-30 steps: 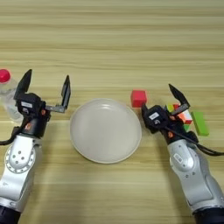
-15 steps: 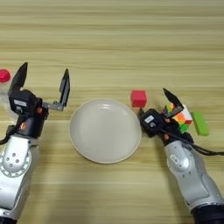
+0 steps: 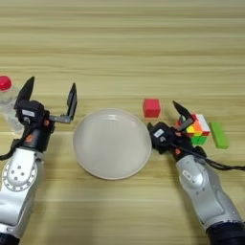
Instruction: Move the objects on the table
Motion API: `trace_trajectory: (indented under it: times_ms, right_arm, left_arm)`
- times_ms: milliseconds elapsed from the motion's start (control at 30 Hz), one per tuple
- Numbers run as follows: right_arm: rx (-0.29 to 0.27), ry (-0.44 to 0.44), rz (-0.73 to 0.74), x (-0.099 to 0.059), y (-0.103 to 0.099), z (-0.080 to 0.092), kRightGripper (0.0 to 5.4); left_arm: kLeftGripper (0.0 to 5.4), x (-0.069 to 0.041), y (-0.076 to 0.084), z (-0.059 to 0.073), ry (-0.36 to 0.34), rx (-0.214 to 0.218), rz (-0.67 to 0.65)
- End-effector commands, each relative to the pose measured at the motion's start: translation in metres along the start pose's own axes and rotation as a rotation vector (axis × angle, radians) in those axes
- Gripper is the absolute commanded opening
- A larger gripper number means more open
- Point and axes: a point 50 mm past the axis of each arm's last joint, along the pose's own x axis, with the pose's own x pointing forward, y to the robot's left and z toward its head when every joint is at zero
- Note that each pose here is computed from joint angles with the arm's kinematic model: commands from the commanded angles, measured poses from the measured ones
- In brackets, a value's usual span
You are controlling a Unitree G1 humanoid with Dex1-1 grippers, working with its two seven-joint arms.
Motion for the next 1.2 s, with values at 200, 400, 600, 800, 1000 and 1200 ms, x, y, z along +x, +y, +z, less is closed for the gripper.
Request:
trace_trajectory:
  times_ms: [200,400,600,800,1000,1200]
  right_arm:
    - [0.024,-0.035,0.025,0.003,0.005,0.009,5.37]
    - [0.030,-0.038,0.032,0.004,0.007,0.010,5.37]
    - [0.031,-0.038,0.035,0.004,0.008,0.011,5.37]
    - [0.046,-0.034,-0.026,0.005,-0.002,0.010,5.37]
    - [0.086,-0.052,-0.156,0.010,-0.021,0.014,5.37]
    - [0.039,-0.055,-0.196,0.014,-0.026,0.015,5.37]
  left_arm:
    - [5.40,0.004,0.001,-0.020,0.096,-0.028,0.035]
    - [5.40,0.005,0.000,-0.023,0.100,-0.033,0.031]
    - [5.40,0.005,-0.001,-0.026,0.111,-0.038,0.024]
    - [5.40,0.005,-0.001,-0.030,0.122,-0.040,0.024]
    - [5.40,0.005,0.000,-0.031,0.124,-0.040,0.025]
    - [5.40,0.006,0.000,-0.030,0.117,-0.039,0.025]
